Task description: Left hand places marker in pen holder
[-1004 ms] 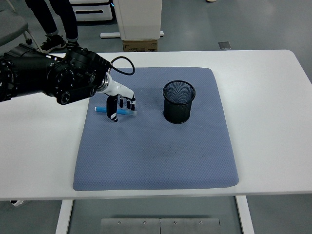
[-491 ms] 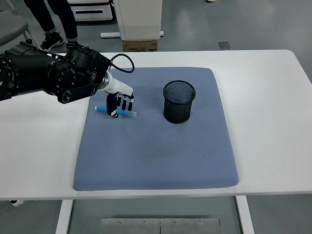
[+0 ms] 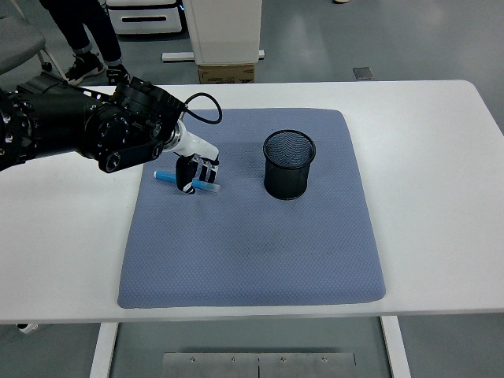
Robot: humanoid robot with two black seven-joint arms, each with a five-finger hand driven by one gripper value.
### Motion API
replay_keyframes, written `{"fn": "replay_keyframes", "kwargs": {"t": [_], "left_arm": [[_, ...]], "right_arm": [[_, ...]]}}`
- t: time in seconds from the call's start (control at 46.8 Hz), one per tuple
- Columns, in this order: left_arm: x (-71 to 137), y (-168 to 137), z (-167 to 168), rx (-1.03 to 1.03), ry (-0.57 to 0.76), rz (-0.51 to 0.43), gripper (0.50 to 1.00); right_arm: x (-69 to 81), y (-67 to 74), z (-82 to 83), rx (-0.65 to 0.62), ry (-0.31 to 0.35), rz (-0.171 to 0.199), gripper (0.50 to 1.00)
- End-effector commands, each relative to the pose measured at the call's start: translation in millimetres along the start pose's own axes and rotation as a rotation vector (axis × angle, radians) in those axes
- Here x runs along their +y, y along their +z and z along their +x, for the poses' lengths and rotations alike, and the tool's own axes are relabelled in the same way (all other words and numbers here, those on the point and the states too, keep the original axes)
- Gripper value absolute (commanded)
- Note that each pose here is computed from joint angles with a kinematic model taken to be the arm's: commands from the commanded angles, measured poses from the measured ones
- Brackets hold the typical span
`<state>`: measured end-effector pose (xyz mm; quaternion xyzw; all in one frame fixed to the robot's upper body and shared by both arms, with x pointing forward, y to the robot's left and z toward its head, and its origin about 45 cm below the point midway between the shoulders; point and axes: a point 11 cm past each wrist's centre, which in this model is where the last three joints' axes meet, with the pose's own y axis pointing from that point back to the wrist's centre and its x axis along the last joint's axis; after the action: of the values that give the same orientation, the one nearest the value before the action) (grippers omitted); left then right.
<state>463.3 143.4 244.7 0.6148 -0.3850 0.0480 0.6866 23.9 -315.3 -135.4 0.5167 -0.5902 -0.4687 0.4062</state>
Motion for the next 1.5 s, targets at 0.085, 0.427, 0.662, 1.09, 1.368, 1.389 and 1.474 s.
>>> {"fn": "replay_keyframes", "kwargs": {"t": [0.085, 0.427, 0.662, 1.09, 1.368, 1.389, 1.474], "left_arm": [[-0.8, 1.2, -0.3, -0.004, -0.002, 0.007, 0.657], [-1.1, 1.5, -0.6, -0.008, -0.003, 0.008, 0.634], [-1.1, -0.2, -0.5, -0.027, 0.000, 0.015, 0.613], [-1.6, -8.1, -2.6, -0.049, 0.004, 0.039, 0.613], [-2.1, -7.6, -2.9, -0.049, 0.003, 0.038, 0.584], [-2.5, -7.6, -3.6, -0.048, 0.002, 0.038, 0.581], [-4.1, -7.6, -6.4, -0.046, -0.003, 0.036, 0.581]], "right_arm": [[0.0, -0.3, 0.0, 0.000, 0.000, 0.000, 1.000], [0.0, -0.3, 0.0, 0.000, 0.000, 0.000, 1.000], [0.0, -0.3, 0.0, 0.000, 0.000, 0.000, 1.000], [0.0, -0.3, 0.0, 0.000, 0.000, 0.000, 1.000], [0.0, -0.3, 0.0, 0.000, 0.000, 0.000, 1.000], [0.0, -0.3, 0.0, 0.000, 0.000, 0.000, 1.000], [0.0, -0.3, 0.0, 0.000, 0.000, 0.000, 1.000]]}}
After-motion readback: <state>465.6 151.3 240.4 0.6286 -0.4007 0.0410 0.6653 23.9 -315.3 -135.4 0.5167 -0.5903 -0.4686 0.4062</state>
